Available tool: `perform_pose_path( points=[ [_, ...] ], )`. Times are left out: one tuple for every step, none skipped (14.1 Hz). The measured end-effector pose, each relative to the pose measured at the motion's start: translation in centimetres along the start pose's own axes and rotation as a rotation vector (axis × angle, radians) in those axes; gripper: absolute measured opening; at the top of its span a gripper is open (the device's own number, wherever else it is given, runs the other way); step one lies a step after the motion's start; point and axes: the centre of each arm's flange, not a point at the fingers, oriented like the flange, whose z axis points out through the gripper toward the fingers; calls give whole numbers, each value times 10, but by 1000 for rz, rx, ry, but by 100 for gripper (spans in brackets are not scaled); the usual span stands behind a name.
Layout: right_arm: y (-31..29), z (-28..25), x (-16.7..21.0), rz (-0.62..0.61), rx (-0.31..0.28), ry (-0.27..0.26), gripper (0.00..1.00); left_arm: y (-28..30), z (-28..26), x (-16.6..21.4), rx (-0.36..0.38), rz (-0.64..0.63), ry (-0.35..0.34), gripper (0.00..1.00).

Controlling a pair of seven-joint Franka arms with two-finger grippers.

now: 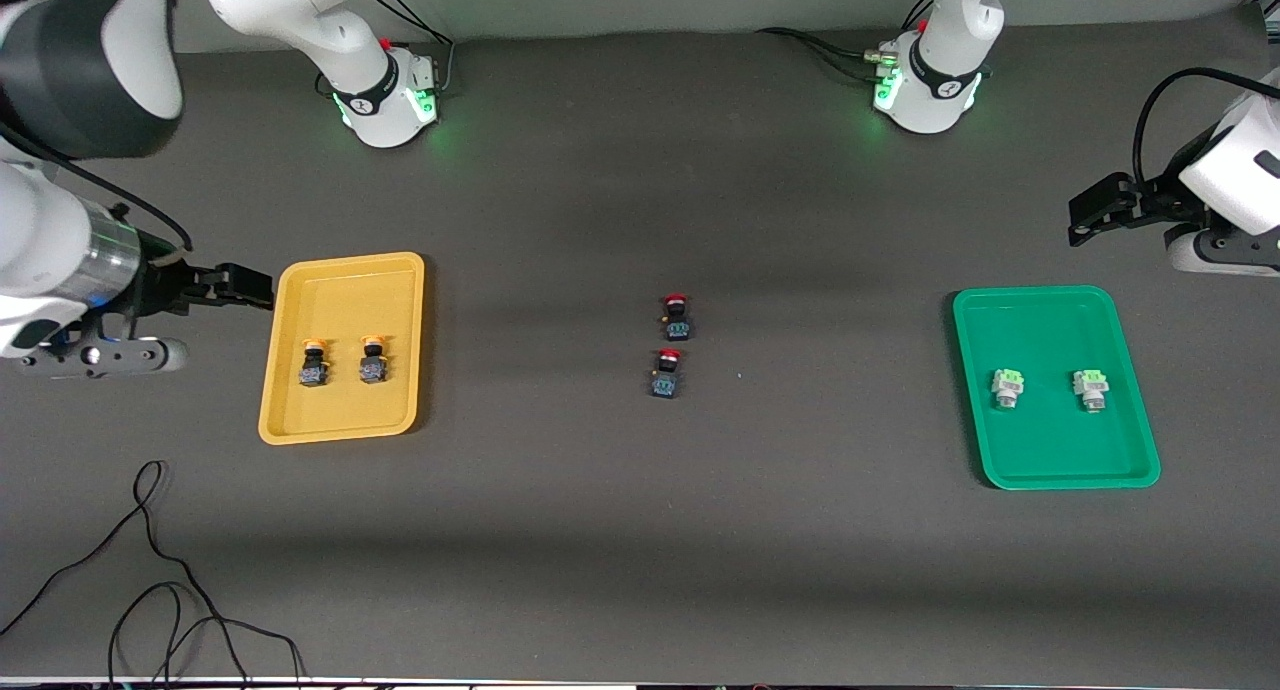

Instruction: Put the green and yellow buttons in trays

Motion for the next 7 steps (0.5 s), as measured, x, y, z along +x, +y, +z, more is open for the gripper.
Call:
perform_pose_path(
  points=[
    [4, -5, -5, -7, -1, 14, 100, 0, 0, 0, 0, 0, 0, 100],
    [6, -7, -9, -13, -1, 37, 100, 0, 0, 0, 1, 0, 0, 100],
    [7, -7, -14, -17, 3, 69, 100, 0, 0, 0, 1, -1, 0, 100],
    [7, -4, -20, -20, 9, 99, 100, 0, 0, 0, 1, -1, 0, 100],
    [9, 1, -28, -21, 12, 120, 100, 0, 0, 0, 1, -1, 0, 100],
    [13, 5, -36, -16, 14, 132, 100, 0, 0, 0, 2, -1, 0, 100],
    [17, 5, -43, -11, 16, 140, 100, -1, 0, 0, 2, -2, 0, 100]
  ],
)
